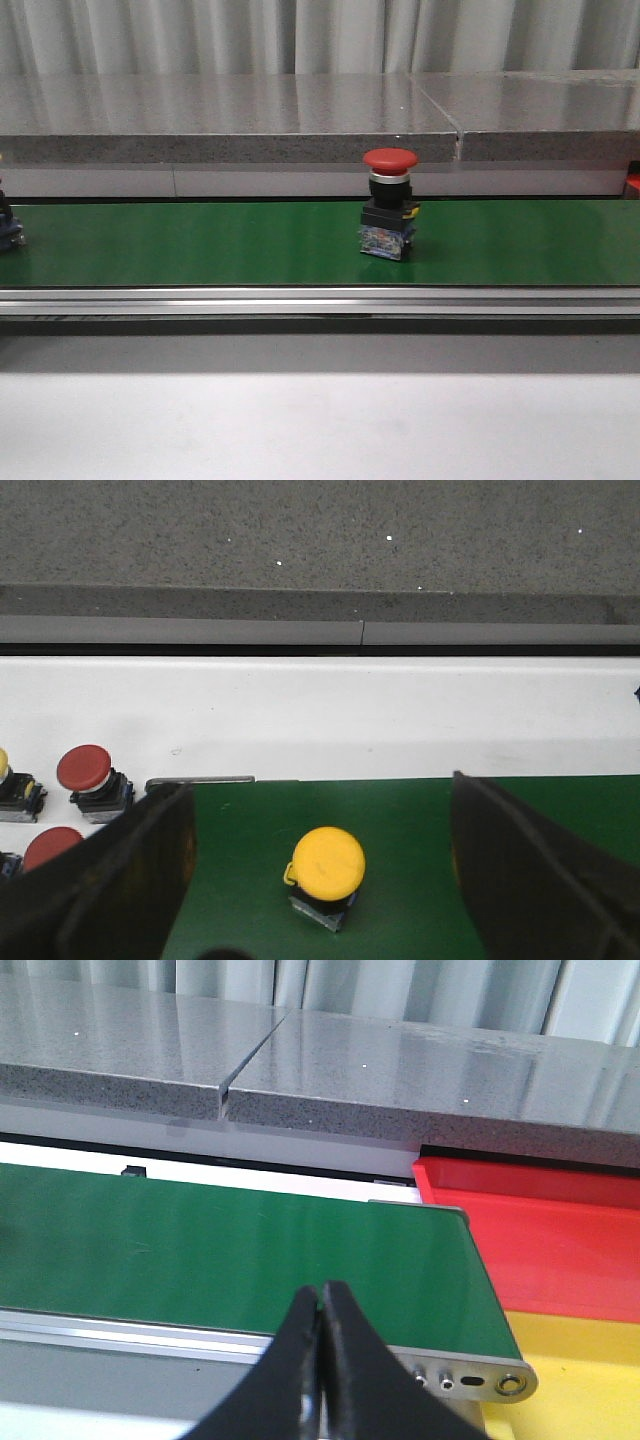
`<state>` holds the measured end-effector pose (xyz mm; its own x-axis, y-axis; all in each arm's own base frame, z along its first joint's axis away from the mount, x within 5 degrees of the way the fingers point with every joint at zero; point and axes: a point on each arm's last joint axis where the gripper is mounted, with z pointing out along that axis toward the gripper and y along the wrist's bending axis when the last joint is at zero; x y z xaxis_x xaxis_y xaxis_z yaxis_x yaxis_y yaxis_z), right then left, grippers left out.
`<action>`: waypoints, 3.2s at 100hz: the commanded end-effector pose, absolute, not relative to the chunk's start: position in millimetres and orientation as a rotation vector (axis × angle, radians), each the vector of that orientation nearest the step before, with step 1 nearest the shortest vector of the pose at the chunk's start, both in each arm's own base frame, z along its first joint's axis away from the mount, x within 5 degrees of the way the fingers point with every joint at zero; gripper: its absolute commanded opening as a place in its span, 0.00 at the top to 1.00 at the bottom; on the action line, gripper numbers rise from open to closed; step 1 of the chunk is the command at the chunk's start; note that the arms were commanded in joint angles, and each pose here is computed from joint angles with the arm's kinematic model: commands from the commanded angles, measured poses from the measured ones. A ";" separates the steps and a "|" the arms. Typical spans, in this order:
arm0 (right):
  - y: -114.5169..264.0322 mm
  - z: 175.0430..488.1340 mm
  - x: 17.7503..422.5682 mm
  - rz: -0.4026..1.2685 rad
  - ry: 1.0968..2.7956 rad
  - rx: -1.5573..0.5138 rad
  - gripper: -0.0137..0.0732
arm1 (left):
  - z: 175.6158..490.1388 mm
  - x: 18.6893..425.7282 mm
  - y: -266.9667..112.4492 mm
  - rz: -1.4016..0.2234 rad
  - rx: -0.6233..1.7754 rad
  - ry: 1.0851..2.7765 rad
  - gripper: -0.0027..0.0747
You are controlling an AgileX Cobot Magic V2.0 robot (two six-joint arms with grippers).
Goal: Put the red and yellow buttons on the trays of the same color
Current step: 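Lower the right gripper onto the arriving red button and grasp it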
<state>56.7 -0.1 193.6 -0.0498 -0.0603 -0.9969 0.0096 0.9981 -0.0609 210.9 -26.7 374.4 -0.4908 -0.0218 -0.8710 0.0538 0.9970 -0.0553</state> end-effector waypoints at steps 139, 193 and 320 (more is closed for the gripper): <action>7.4 314.2 91.4 0.071 1.940 -0.071 0.92 | 349.6 99.5 -8.0 -0.097 0.007 1.781 0.99; 12.0 326.2 156.1 0.203 2.179 -0.028 0.79 | 349.6 99.5 -8.0 -0.097 0.007 1.781 0.99; 21.3 272.2 293.2 0.220 2.432 -0.093 0.32 | 349.6 99.5 -8.0 -0.097 0.007 1.781 0.99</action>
